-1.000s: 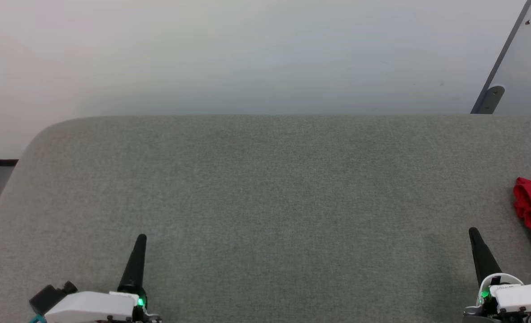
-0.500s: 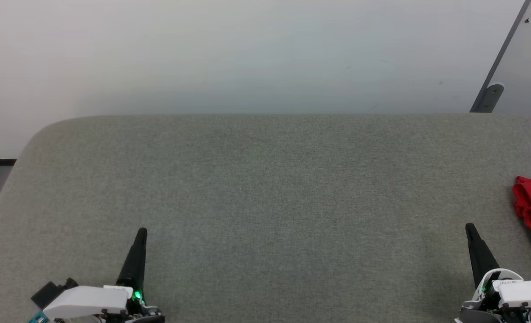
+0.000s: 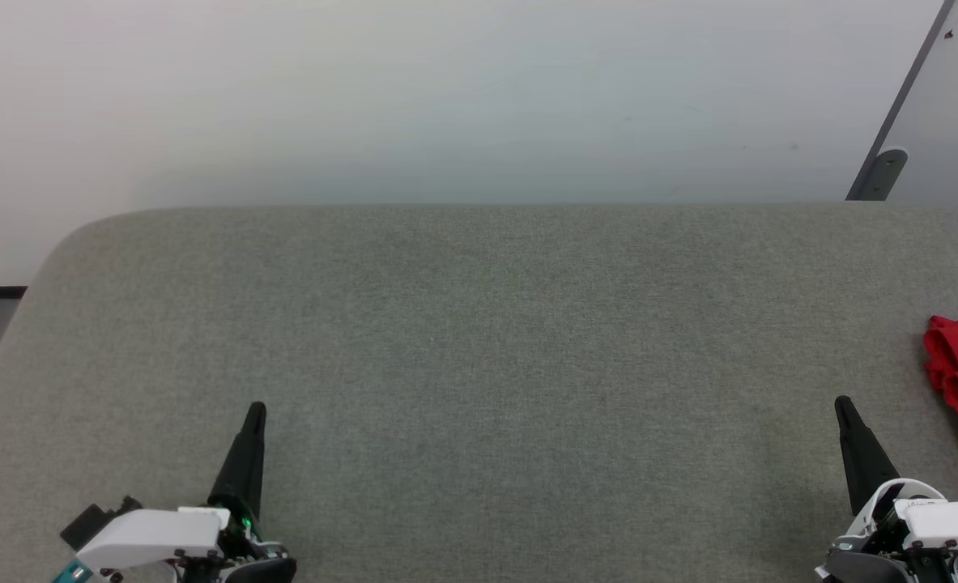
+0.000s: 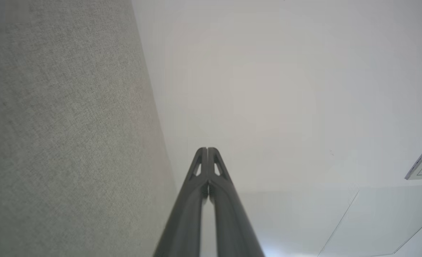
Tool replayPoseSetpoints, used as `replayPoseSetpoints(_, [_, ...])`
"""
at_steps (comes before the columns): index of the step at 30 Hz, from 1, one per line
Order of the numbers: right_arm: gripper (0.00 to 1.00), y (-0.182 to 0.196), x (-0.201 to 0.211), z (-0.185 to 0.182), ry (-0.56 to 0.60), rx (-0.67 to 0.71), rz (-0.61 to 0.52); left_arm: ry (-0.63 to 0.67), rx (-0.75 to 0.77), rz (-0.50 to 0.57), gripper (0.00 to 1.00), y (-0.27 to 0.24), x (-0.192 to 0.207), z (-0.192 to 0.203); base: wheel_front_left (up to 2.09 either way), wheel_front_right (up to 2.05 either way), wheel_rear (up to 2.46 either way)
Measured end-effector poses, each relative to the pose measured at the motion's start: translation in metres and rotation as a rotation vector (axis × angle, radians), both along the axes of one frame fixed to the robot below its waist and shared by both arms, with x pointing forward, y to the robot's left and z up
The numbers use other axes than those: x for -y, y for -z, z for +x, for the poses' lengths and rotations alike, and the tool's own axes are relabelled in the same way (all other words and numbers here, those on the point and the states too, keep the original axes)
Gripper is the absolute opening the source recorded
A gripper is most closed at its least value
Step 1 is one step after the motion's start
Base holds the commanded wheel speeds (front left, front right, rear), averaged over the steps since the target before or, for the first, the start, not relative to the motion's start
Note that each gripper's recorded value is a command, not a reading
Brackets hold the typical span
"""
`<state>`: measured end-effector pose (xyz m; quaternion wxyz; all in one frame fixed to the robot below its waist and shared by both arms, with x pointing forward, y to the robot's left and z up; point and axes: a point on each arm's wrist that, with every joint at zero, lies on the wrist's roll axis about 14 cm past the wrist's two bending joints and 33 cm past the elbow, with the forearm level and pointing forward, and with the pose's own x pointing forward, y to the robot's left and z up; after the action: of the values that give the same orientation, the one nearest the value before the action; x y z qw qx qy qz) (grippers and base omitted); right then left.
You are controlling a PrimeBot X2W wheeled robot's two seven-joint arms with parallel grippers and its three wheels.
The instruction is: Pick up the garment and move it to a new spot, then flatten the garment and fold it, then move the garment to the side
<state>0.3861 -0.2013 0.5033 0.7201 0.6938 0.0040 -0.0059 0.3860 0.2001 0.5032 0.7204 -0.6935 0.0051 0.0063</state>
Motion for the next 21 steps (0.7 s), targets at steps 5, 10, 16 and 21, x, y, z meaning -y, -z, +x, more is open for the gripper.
replayPoseSetpoints(5, [0.0,0.0,-0.0005,0.0005,-0.003,0.002,0.031,0.004,0.005,-0.034,0.0,-0.0014,0.0005,0.0018,0.0,0.0,0.0])
replayPoseSetpoints(10, [0.0,-0.0027,-0.0007,0.0025,-0.003,0.01,0.038,0.003,0.006,-0.04,0.0,-0.0014,0.0002,0.002,0.0,0.0,0.0])
replayPoseSetpoints(16, [0.0,-0.0027,-0.0007,0.0025,-0.002,0.01,0.038,0.003,0.005,-0.042,0.0,-0.0013,0.0003,0.0019,0.0,0.0,0.0])
replayPoseSetpoints(21, [0.0,-0.0027,-0.0007,0.0025,-0.002,0.01,0.038,0.002,0.005,-0.043,0.0,-0.0013,0.0001,0.0019,0.0,0.0,0.0])
